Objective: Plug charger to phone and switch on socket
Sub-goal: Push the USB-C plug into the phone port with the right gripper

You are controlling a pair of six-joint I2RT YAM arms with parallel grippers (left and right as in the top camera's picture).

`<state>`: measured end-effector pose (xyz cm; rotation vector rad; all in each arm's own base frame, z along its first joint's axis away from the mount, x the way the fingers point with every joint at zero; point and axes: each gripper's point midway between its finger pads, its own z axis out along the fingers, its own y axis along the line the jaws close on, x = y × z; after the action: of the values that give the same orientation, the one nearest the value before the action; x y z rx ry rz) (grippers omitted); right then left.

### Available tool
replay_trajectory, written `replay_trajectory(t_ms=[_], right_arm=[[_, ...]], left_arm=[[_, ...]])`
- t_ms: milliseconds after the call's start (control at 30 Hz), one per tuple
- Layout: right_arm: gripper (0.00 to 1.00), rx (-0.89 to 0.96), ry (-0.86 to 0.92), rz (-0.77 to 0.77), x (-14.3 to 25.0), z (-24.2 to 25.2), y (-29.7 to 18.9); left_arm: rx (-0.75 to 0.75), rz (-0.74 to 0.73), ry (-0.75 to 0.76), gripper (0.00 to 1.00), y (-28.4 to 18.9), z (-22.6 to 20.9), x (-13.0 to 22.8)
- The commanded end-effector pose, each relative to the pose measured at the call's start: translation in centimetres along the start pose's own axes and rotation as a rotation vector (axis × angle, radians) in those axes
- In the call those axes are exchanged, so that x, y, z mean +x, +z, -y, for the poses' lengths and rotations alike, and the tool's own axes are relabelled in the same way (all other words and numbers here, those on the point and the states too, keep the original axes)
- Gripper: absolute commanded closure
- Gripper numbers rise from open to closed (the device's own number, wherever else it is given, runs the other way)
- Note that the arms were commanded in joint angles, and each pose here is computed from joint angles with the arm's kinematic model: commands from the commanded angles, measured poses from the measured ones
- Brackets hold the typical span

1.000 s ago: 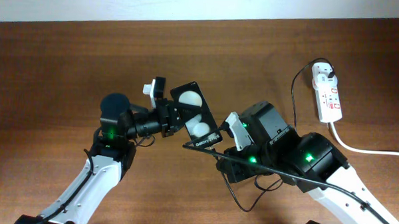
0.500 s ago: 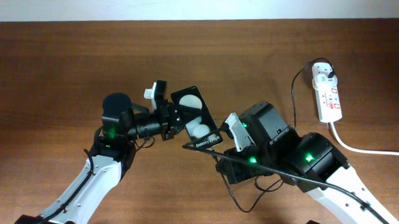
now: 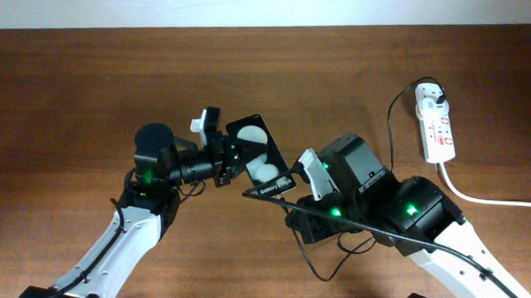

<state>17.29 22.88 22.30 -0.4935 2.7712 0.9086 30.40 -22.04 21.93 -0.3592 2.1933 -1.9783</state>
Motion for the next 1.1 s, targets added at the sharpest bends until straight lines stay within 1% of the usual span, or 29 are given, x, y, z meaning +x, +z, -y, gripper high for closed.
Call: replay_trajectory(t_ms=[0, 367, 433, 467, 500, 600, 667, 733, 1000, 1067], right_arm=[[0.96, -0.011, 0.000, -0.003, 0.4, -0.3, -0.3], [0.96, 0.008, -0.003, 0.011, -0.2, 0.0, 0.1], [0.96, 0.009, -0.001, 0.007, -0.5, 0.1, 0.4], [0.96, 0.003, -0.008, 0.021, -0.8, 0.0, 0.4], [0.96, -0.002, -0.014, 0.034, -1.1, -0.2, 0.4], [0.96, 0.007, -0.027, 0.069, -2.0, -0.1, 0.4], [0.96, 0.033, -0.026, 0.082, -2.2, 0.3, 0.4], [0.96, 0.039, -0.027, 0.086, -2.3, 0.4, 0.4], [0.96, 0.107, -0.025, 0.110, -2.7, 1.6, 0.2], [0.92, 0.112, -0.021, 0.100, -2.4, 1.7, 0.3]], left_arm=[[0.021, -0.022, 0.028, 1.00, 0.0, 1.2, 0.4], [0.024, -0.027, 0.032, 1.00, 0.0, 1.3, 0.5], [0.043, -0.039, 0.064, 1.00, 0.0, 1.9, 0.7], [0.073, -0.048, 0.119, 1.00, -0.1, 2.8, 0.8], [0.086, -0.054, 0.142, 1.00, -0.1, 3.2, 1.0], [0.088, -0.077, 0.156, 1.00, -0.1, 3.2, 1.4], [0.098, -0.126, 0.237, 1.00, -0.2, 3.2, 2.3], [0.104, -0.144, 0.284, 1.00, -0.3, 3.2, 2.6], [0.104, -0.146, 0.281, 0.99, -0.3, 3.2, 2.7], [0.106, -0.144, 0.313, 0.99, -0.3, 3.2, 2.7]])
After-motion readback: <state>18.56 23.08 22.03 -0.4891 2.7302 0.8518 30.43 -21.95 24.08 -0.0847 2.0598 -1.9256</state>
